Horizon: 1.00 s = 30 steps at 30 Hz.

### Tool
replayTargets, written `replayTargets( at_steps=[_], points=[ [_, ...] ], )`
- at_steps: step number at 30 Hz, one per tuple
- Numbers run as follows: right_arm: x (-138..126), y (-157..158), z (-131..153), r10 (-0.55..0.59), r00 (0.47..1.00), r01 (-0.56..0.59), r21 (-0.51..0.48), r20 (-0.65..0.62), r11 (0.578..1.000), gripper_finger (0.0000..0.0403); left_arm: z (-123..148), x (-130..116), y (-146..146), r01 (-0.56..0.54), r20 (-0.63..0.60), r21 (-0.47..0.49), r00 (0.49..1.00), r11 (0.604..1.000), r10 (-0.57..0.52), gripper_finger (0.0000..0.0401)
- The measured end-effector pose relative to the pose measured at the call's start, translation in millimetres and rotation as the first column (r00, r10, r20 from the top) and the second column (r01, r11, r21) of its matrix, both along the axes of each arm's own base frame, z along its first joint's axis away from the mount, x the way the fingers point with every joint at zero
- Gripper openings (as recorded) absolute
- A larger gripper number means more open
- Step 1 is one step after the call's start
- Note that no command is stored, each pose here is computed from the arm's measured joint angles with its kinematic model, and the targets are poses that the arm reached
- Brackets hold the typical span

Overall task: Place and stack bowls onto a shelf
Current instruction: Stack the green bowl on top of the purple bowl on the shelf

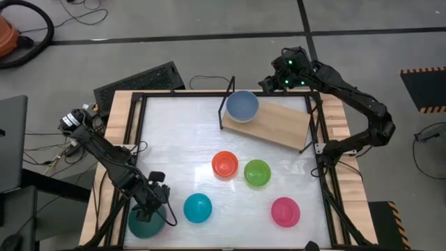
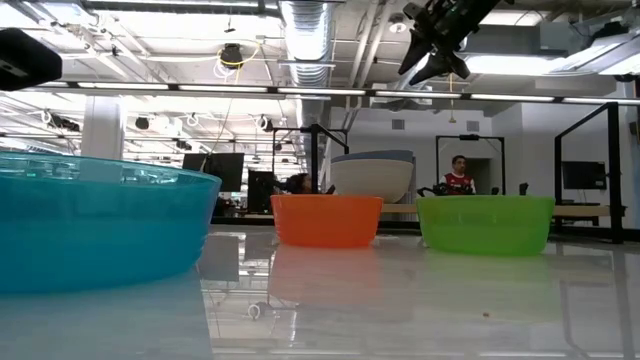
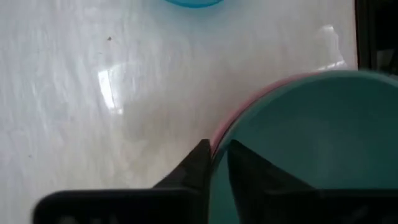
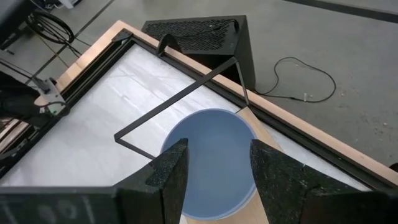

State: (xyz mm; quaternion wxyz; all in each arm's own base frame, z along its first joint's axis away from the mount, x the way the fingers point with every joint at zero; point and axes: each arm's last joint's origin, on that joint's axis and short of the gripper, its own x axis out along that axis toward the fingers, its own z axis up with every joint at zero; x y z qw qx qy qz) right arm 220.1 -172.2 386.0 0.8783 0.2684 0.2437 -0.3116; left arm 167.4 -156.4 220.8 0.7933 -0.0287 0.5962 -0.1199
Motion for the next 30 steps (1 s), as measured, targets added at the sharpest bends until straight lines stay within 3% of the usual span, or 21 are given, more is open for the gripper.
replayTargets(
  at_steps=[7, 14, 23, 30],
  points=[
    [0.0, 0.0, 0.0, 0.000, 1.000, 0.000, 0.000, 0.000, 1.000, 0.0195, -0.1, 1.0, 1.3, 0.022, 0.006, 0.011, 1.000, 1.000, -0.022, 0.0003],
    [-0.1, 0.0, 0.1, 0.000, 1.000, 0.000, 0.000, 0.000, 1.000, 0.0195, -1.3, 5.0, 11.3, -0.042, -0.006, 0.056, 0.999, 0.998, 0.043, 0.0002],
    [0.1, 0.2, 0.0, 0.001, 1.000, -0.001, 0.001, 0.000, 1.000, 0.0195, 13.1, 2.3, 39.1, -0.148, -0.002, 0.066, 0.989, 0.987, 0.149, 0.0002],
    [-1.2, 1.2, -2.2, 0.001, 1.000, 0.000, 0.018, -0.022, 1.000, 0.0195, 31.5, -2.1, 69.0, -0.324, 0.058, 0.020, 0.945, 0.946, 0.323, 0.0002]
  ],
)
